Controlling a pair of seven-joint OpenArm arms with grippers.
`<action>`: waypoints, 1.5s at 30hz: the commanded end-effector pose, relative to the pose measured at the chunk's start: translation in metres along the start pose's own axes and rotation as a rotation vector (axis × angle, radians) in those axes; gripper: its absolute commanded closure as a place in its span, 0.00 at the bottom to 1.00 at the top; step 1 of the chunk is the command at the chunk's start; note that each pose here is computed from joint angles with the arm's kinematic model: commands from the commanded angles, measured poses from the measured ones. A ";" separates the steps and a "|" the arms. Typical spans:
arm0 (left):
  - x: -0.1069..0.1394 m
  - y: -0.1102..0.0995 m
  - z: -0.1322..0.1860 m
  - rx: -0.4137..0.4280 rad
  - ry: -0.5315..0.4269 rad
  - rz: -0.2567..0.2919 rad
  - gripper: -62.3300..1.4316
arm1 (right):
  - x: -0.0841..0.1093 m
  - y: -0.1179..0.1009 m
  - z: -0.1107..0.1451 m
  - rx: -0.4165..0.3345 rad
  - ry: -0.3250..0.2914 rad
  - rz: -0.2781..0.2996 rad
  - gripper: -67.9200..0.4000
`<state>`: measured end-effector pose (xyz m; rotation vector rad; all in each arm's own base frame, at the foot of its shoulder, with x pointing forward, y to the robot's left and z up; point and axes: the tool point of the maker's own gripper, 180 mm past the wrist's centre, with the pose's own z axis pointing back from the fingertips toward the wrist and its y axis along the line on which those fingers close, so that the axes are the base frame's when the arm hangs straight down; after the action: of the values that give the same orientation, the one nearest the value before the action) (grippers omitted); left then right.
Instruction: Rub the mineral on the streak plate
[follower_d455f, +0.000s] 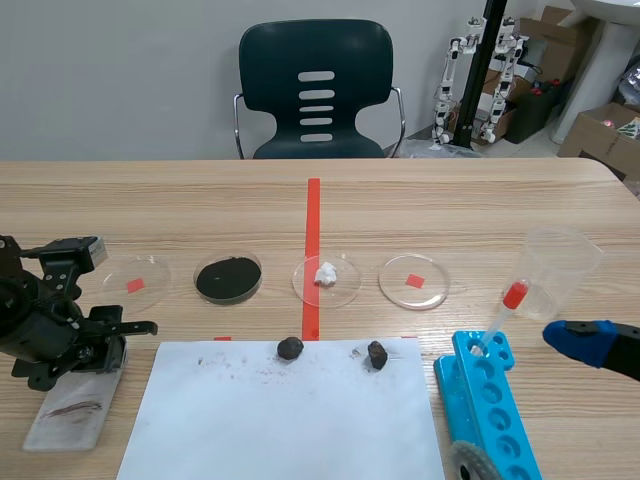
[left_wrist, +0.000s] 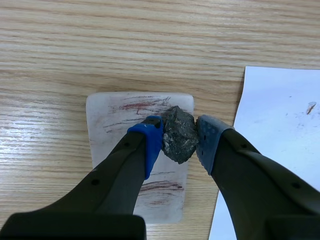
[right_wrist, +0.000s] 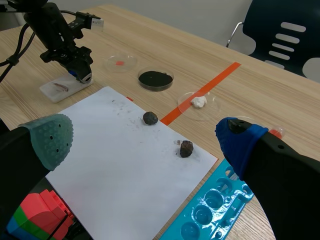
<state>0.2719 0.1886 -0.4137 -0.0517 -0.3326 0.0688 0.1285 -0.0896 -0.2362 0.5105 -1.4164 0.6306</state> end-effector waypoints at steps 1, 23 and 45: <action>-0.014 -0.017 -0.005 -0.064 0.032 0.007 0.84 | 0.011 -0.001 -0.004 0.000 -0.043 0.005 0.13; 0.058 -0.039 0.099 0.001 -0.573 -0.199 0.84 | 0.011 -0.001 -0.004 0.000 -0.043 0.005 0.13; 0.013 -0.101 0.194 -0.360 -1.058 -0.430 0.84 | 0.011 -0.001 -0.004 0.001 -0.043 0.005 0.13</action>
<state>0.2251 0.0993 -0.2337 -0.2928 -1.3640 -0.4011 0.1284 -0.0896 -0.2362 0.5105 -1.4163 0.6310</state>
